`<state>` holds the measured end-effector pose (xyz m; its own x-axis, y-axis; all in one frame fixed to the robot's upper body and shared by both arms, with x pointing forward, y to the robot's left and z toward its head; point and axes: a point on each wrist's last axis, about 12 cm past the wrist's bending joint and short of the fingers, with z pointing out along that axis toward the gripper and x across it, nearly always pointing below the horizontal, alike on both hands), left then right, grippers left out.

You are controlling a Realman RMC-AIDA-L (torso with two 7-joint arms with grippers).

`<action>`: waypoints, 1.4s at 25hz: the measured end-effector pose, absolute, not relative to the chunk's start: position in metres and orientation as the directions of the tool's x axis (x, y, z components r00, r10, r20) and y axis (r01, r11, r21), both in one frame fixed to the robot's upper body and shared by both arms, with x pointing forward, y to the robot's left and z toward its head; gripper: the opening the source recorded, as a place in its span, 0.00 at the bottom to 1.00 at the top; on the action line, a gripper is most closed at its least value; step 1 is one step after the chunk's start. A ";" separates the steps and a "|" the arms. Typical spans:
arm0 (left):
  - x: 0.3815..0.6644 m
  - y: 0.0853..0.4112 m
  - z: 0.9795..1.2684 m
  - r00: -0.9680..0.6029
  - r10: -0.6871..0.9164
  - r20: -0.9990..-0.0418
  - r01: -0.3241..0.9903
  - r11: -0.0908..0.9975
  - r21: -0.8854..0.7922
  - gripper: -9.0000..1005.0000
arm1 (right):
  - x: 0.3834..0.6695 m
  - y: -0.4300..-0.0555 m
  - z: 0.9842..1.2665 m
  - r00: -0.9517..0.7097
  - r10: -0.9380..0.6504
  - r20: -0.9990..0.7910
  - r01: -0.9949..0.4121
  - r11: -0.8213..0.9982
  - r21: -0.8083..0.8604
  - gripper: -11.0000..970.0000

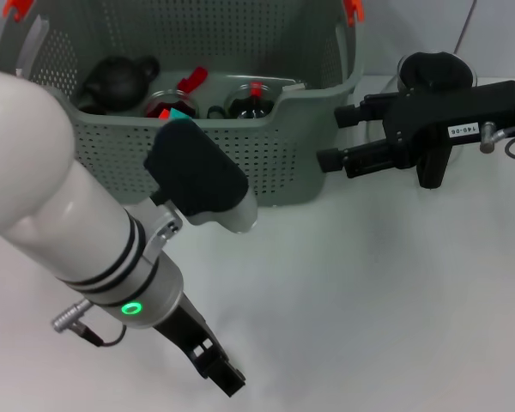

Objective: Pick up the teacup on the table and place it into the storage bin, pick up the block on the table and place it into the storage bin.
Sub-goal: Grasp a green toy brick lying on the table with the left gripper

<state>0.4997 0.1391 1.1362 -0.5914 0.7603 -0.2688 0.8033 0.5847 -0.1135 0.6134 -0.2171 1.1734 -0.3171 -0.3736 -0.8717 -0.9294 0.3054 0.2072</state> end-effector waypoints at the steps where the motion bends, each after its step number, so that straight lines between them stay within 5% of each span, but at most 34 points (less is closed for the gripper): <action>1: 0.499 0.138 1.134 -0.591 0.762 -0.266 0.804 0.584 -0.114 0.96 | 0.613 -0.217 1.173 -0.318 -0.374 -0.871 -0.929 0.304 0.209 0.96; 35: 0.499 0.131 1.116 -0.617 0.746 -0.249 0.782 0.616 -0.093 0.95 | 0.593 -0.218 1.161 -0.304 -0.518 -0.799 -0.953 0.169 0.253 0.96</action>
